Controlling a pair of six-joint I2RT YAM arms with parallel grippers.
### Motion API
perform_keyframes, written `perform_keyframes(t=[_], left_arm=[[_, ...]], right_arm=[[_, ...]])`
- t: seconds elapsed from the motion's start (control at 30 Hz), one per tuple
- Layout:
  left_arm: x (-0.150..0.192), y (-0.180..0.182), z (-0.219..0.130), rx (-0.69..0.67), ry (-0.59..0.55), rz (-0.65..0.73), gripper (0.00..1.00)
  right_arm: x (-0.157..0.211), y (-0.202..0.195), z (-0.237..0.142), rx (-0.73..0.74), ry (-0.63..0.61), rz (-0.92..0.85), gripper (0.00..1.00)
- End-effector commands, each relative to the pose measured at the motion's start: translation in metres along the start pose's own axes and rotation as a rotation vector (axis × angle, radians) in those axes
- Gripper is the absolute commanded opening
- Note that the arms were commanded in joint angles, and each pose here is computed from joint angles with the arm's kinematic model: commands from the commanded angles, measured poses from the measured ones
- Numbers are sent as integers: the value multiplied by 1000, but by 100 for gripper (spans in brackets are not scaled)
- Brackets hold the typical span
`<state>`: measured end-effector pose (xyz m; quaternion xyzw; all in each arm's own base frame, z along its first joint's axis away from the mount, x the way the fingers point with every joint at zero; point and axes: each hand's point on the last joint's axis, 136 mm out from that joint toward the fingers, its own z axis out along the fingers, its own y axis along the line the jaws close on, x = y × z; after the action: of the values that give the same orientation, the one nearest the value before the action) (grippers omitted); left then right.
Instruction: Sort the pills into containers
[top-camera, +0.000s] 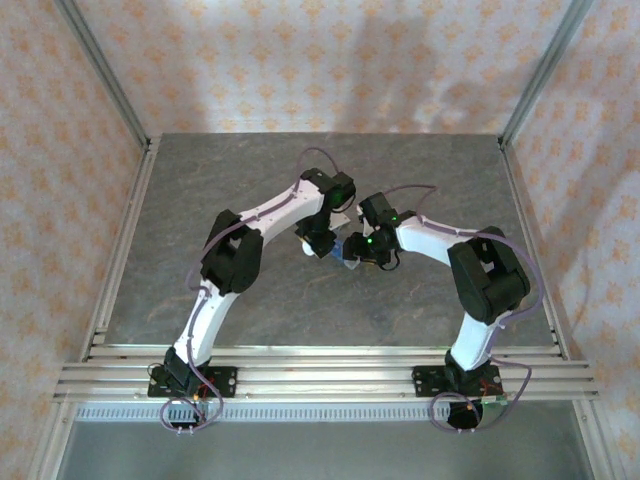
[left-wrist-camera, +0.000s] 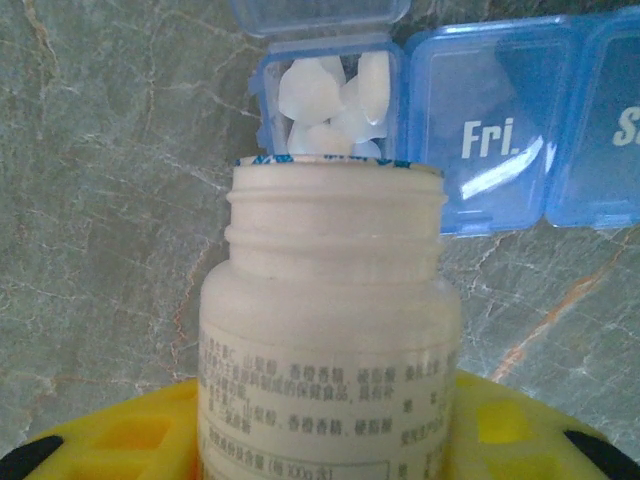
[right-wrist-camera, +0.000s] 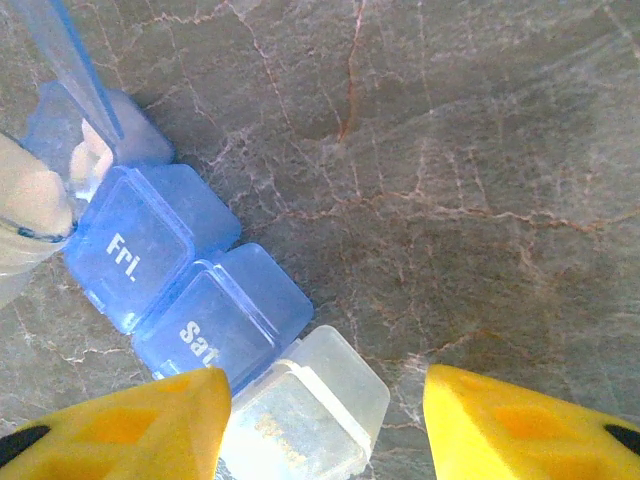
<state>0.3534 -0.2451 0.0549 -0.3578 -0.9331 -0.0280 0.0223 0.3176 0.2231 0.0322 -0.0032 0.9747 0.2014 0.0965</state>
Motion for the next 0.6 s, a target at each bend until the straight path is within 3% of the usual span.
perform_keyframes(t=[0.0,0.57], left_arm=[[-6,11,-11,-2,-92,-63,0],[-20,0,-15,114,-348,-114,0]], right_arm=[[22,-29,18,111,63,16,54],[21,-31,21,122,60,22,54]])
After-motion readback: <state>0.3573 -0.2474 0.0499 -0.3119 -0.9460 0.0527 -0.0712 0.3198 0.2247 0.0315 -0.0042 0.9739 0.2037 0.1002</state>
